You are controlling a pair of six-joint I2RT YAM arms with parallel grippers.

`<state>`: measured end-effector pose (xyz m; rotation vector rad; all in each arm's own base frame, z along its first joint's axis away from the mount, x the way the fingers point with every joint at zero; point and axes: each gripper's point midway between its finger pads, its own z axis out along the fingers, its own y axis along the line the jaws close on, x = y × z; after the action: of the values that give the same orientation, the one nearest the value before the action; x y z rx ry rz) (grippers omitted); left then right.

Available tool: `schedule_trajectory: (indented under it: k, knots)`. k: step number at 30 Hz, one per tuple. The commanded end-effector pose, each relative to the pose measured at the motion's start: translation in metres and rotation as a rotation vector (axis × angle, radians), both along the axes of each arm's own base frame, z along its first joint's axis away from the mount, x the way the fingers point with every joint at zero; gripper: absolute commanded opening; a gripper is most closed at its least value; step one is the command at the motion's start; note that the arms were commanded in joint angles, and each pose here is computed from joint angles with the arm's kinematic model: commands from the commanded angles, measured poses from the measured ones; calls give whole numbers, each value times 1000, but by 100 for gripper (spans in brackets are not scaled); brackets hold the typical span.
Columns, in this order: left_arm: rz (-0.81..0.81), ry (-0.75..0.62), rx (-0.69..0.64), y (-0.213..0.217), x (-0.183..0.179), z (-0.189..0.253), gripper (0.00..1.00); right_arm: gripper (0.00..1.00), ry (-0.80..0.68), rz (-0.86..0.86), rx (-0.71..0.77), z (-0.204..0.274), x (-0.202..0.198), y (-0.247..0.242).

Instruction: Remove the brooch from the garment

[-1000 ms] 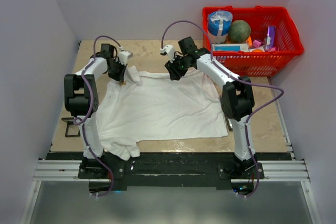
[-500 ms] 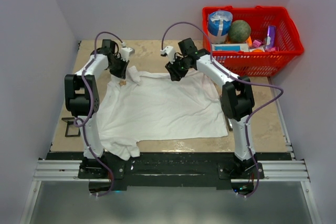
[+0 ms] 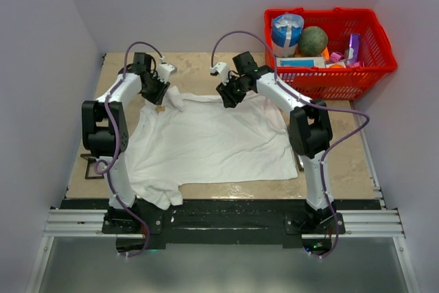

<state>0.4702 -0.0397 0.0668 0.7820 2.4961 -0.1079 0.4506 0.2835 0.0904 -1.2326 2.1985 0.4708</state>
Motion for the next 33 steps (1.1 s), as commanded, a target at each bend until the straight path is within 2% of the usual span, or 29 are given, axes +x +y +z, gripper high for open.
schedule_trajectory:
  k: [1,5,15,21,23,25,29,33]
  knots:
    - [-42,-59,77,10,19,2,37,46,-60,11,30,32,-1,2]
    - [-46,-54,74,9,21,-4,31,46,-51,9,31,31,-2,2]
    - [-74,10,63,6,13,-26,26,46,-52,1,20,26,4,6]
    - [-84,17,63,5,16,-32,15,46,-57,2,18,26,7,10]
    - [-90,25,59,4,13,-34,7,46,-54,-2,12,24,8,8]
    - [-98,27,59,3,12,-32,0,46,-52,-2,10,22,7,9]
    - [-106,22,46,1,13,-18,0,46,-49,-4,9,20,8,8]
    - [-109,-10,11,-9,21,19,0,46,-51,-5,9,20,8,9]
